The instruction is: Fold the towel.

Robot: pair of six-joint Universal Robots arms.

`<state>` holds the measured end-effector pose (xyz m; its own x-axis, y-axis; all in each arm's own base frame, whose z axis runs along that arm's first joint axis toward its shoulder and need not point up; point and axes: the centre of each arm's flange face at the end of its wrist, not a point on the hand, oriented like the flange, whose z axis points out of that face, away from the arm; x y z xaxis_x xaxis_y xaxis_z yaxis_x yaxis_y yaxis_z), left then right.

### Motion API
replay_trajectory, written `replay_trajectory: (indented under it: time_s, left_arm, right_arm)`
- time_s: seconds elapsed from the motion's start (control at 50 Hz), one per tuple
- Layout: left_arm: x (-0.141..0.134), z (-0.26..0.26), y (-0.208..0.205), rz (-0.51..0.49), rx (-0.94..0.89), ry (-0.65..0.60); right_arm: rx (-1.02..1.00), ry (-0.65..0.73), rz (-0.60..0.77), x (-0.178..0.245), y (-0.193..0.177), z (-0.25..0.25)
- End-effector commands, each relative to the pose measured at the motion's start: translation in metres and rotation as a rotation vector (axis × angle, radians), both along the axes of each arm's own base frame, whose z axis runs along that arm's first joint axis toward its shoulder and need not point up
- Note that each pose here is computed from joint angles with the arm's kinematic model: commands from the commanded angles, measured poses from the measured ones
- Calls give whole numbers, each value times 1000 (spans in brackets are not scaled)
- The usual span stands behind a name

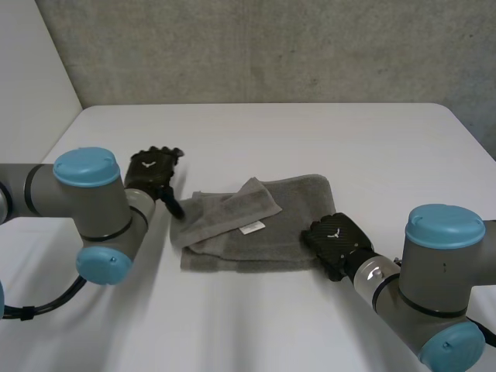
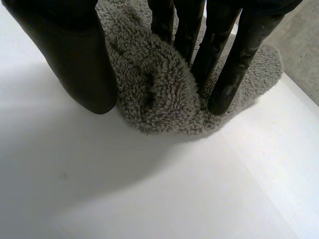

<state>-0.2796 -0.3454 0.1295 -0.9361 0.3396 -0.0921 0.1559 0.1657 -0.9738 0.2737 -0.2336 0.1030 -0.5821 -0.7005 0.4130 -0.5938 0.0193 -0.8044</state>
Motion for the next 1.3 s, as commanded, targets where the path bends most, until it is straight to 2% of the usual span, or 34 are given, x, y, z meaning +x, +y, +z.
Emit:
replay_trajectory:
  time_s: [0.02,0.18,0.22,0.34,0.42,0.46,0.58,0.72,0.9,1.06,1.3]
  left_arm:
    - [21,-2,-13,101,6,-8]
    - [12,30,13,27,-23,32]
    - [-1,47,32,-50,-36,87]
    - [-16,58,56,-157,-16,155]
    - [-22,52,63,-195,7,152]
    - [-36,30,72,-247,53,130]
    - [-45,7,69,-262,92,108]
    - [-55,-13,53,-281,65,22]
    - [-58,-1,35,-244,-1,36]
    - [-34,0,-1,-31,-50,47]
    - [-9,-18,-10,67,6,0]
  right_arm:
    - [-22,-5,-10,-1,0,3]
    - [-31,-10,-10,-1,0,5]
    - [-30,-9,-10,-1,0,5]
    - [-39,-17,-13,-1,0,9]
    - [-46,-32,-27,-3,-2,15]
    - [-51,-36,-31,-5,-3,17]
    - [-67,-48,-30,-6,-1,24]
    - [-65,-48,-27,-6,0,23]
    - [-65,-49,-13,-3,2,22]
    - [-68,-50,-15,-3,1,20]
    - [-85,-46,-33,-5,-4,19]
